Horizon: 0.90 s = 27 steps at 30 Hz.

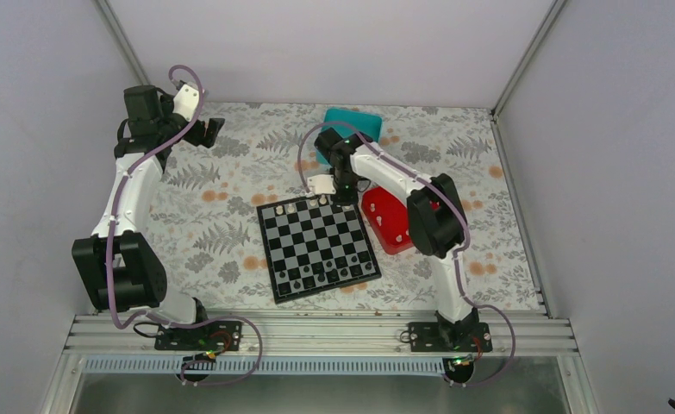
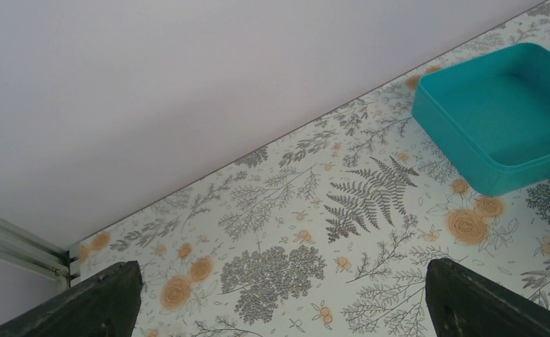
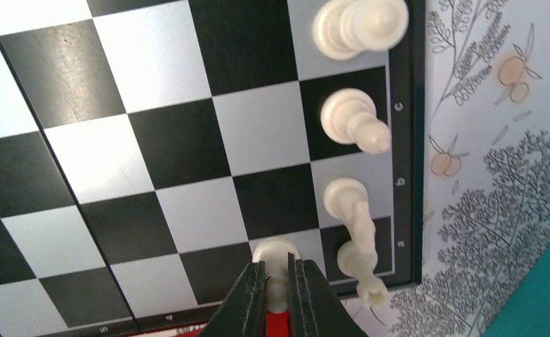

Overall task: Set up the chess pieces on the board
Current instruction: Place the chess piece on the chessboard.

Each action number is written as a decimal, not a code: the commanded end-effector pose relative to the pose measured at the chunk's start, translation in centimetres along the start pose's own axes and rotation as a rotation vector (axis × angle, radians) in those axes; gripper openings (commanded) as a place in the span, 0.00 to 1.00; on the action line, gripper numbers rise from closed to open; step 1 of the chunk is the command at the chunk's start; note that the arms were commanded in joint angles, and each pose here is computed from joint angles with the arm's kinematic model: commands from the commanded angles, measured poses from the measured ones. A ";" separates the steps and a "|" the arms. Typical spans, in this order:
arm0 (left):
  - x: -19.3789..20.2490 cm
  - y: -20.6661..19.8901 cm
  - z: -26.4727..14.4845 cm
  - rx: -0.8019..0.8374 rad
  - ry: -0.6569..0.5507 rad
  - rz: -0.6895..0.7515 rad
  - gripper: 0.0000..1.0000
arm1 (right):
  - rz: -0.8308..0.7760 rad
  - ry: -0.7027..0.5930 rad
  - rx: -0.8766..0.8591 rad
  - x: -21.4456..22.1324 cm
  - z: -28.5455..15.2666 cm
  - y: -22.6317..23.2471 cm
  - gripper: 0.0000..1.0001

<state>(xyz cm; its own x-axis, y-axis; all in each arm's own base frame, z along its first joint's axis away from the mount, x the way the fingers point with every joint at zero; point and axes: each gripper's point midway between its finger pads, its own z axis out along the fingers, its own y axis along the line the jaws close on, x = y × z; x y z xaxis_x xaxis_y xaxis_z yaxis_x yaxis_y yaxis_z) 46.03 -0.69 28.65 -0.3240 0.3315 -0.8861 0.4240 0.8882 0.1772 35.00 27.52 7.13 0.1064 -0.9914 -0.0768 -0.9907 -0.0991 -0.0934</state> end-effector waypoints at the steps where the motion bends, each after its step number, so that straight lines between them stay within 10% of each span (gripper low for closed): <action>1: -0.8 0.1 -0.5 0.008 -0.025 0.006 1.00 | -0.037 -0.039 -0.024 -1.4 0.9 0.3 0.07; 27: -0.5 0.1 -0.2 0.010 -0.018 0.006 1.00 | -0.050 -0.031 -0.053 -1.6 2.8 0.1 0.11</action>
<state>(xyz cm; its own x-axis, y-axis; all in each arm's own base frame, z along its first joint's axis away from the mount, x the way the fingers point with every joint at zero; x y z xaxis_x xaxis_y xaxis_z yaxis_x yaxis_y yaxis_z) 46.04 -0.69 28.65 -0.3235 0.3319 -0.8861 0.4240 0.8880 0.1778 35.05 28.37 4.77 0.1266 -0.9881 -0.0876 -0.9911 -0.1223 -0.0529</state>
